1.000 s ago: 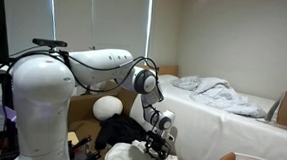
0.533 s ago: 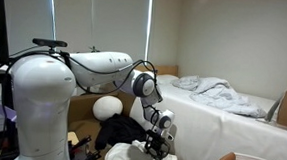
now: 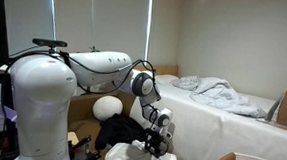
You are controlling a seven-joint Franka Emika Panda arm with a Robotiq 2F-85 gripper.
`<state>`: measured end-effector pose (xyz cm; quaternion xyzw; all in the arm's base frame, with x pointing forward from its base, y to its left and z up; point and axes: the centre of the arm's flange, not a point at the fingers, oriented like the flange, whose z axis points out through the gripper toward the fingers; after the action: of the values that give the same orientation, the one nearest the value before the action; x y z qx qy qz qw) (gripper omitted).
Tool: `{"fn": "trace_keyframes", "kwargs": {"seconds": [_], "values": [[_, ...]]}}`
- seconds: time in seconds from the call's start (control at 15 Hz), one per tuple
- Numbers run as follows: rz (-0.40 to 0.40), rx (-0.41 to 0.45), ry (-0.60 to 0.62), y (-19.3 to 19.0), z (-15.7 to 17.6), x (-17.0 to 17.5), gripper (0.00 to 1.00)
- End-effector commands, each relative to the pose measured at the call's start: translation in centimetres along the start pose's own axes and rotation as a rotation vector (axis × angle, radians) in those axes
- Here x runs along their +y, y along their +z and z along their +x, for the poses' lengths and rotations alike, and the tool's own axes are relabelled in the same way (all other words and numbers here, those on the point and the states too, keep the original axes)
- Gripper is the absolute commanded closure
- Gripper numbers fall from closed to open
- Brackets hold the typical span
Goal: Put the white jersey in the laundry basket
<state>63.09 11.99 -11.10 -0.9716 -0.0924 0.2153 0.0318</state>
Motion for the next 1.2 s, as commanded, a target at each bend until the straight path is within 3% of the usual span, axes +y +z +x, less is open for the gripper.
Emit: {"fn": "trace_keyframes", "kwargs": {"seconds": [0.0,0.53,1.13], "values": [[-0.043,0.025,0.013,-1.3,-1.2,-0.2,0.90],[-0.118,0.127,0.009,-6.8,-2.8,-1.7,0.90],[-0.184,0.163,0.005,-10.4,-4.8,-3.2,0.90]]}}
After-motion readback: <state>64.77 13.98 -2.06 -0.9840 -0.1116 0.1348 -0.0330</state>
